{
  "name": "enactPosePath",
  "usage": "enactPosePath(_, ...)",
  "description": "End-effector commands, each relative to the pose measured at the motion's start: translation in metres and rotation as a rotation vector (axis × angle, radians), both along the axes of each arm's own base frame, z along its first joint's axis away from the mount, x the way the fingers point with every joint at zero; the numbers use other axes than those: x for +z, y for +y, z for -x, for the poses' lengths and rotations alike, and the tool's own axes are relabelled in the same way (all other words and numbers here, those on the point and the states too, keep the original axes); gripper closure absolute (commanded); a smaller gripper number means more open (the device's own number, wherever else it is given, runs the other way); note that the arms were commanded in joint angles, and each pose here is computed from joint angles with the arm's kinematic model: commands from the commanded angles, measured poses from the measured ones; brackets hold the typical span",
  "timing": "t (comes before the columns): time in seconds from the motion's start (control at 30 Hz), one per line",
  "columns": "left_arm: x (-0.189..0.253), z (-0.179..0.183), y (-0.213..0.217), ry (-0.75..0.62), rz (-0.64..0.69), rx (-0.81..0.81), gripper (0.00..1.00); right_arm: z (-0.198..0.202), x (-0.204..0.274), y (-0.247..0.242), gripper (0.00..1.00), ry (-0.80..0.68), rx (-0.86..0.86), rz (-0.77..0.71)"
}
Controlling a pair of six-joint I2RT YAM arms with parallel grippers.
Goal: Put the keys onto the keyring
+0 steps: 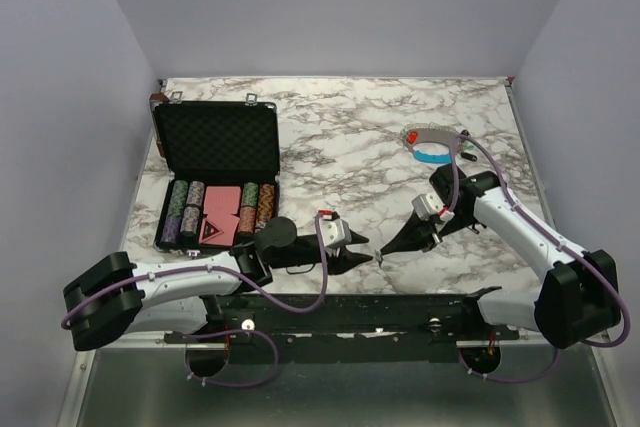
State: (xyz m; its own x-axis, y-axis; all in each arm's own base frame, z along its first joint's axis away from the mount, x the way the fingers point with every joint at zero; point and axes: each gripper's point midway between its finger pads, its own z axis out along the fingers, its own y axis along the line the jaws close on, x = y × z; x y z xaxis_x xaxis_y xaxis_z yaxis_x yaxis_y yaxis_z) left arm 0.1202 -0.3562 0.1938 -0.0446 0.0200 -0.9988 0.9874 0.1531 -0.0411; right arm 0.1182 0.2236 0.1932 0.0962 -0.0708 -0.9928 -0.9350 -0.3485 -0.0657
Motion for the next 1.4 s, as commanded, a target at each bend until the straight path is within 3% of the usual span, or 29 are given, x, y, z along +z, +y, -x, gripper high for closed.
enactPosePath(0.0,0.000,0.009,-0.006,-0.068,-0.014,-0.043,0.51,0.005,-0.006,-0.003,0.99,-0.150,0.031,-0.043)
enactPosePath(0.53,-0.009,0.010,-0.004,-0.133,-0.073,-0.006,0.54,0.002,-0.016,-0.009,0.99,-0.213,0.034,-0.006)
enactPosePath(0.7,-0.009,0.004,0.000,-0.137,-0.078,0.039,0.56,-0.005,-0.012,-0.011,1.00,-0.151,-0.009,0.013)
enactPosePath(0.8,-0.006,-0.006,0.009,-0.142,-0.081,0.110,0.57,-0.028,-0.007,-0.018,0.99,-0.009,-0.111,0.122)
enactPosePath(0.9,0.007,-0.023,0.033,-0.133,-0.060,0.258,0.62,-0.063,-0.017,-0.035,1.00,0.083,-0.304,0.341)
enactPosePath(1.03,0.032,-0.036,0.073,-0.111,-0.024,0.410,0.66,-0.094,-0.027,-0.073,1.00,0.081,-0.546,0.554)
enactPosePath(1.1,0.046,-0.039,0.093,-0.106,-0.026,0.464,0.57,-0.105,-0.028,-0.095,1.00,0.073,-0.659,0.633)
enactPosePath(1.23,0.064,-0.044,0.131,-0.097,-0.074,0.542,0.27,-0.120,-0.042,-0.151,1.00,0.086,-0.849,0.842)
enactPosePath(1.37,0.052,-0.043,0.155,-0.143,-0.210,0.553,0.19,-0.127,-0.069,-0.211,1.00,0.136,-0.964,1.042)
